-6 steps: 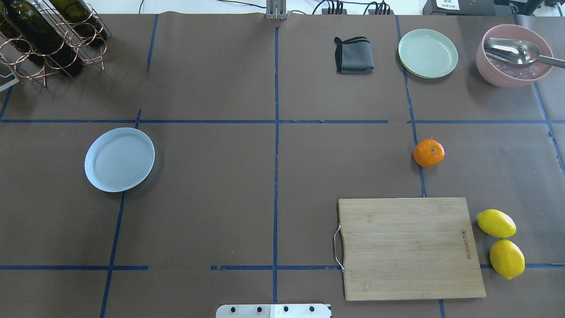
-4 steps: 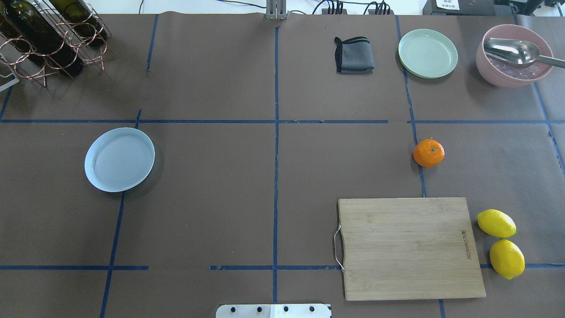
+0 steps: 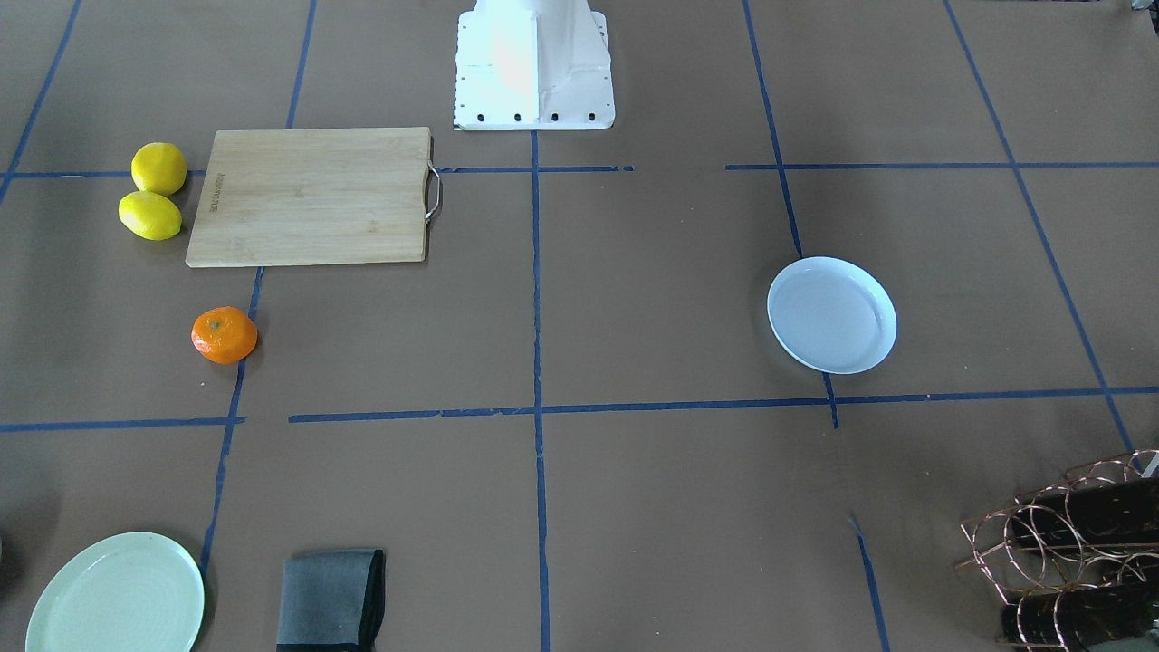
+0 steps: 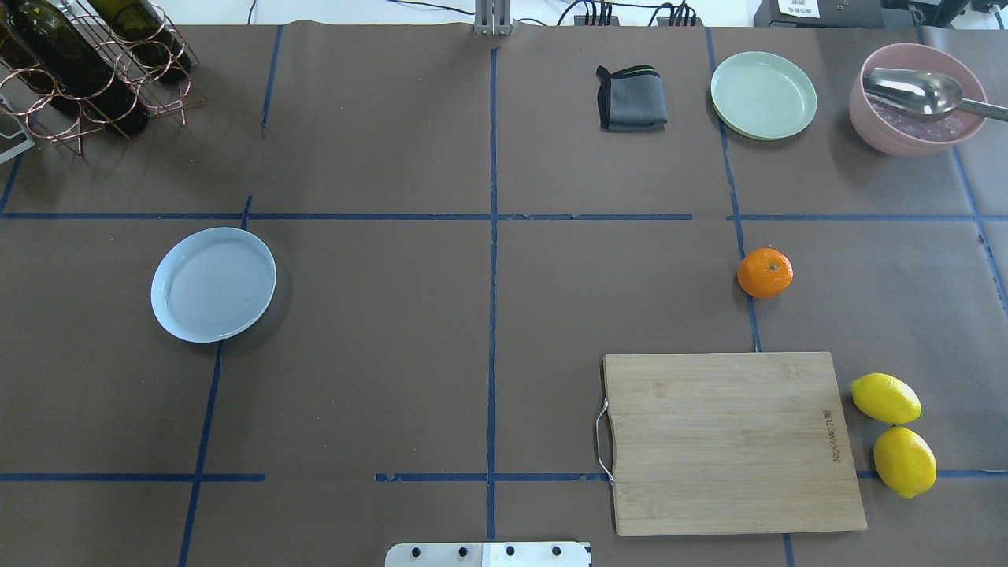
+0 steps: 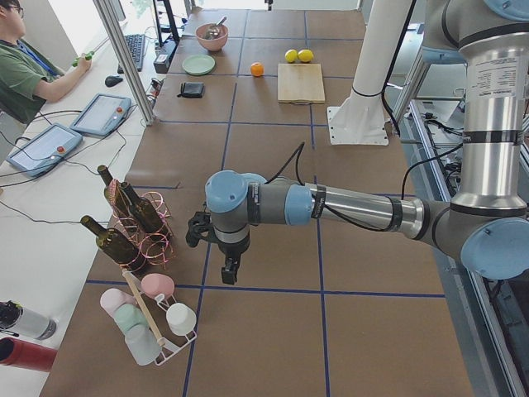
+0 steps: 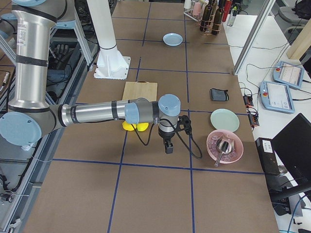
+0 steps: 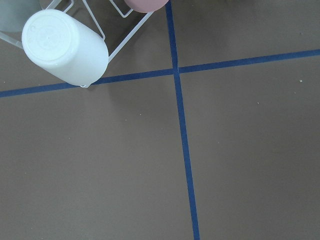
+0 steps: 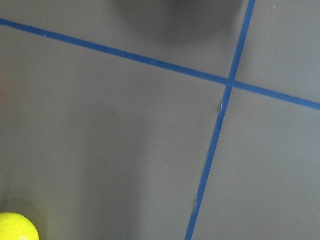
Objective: Pick orange to plate
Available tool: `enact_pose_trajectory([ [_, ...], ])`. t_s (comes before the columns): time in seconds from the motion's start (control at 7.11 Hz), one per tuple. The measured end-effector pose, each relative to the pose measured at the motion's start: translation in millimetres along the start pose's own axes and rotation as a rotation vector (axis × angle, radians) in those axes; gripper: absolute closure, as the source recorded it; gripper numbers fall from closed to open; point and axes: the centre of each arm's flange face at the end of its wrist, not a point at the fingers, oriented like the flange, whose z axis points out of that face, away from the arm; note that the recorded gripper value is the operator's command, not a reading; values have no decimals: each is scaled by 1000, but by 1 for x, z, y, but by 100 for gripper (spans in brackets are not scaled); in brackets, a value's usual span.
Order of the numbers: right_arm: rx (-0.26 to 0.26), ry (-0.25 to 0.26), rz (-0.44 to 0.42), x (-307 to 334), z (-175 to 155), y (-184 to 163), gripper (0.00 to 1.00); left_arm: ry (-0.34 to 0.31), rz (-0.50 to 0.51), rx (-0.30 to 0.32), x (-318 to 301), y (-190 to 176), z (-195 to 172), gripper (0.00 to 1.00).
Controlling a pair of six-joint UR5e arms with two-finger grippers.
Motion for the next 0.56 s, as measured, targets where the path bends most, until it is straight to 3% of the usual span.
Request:
enact_pose_trajectory([
  [0.28,61,6,-43,-22,-26,-27,0,-125,140,147,14,-37,-32,0],
  [0.56,98,-4,-68,-28,-33,-35,0,-166,231,369,31,-59,-56,0],
])
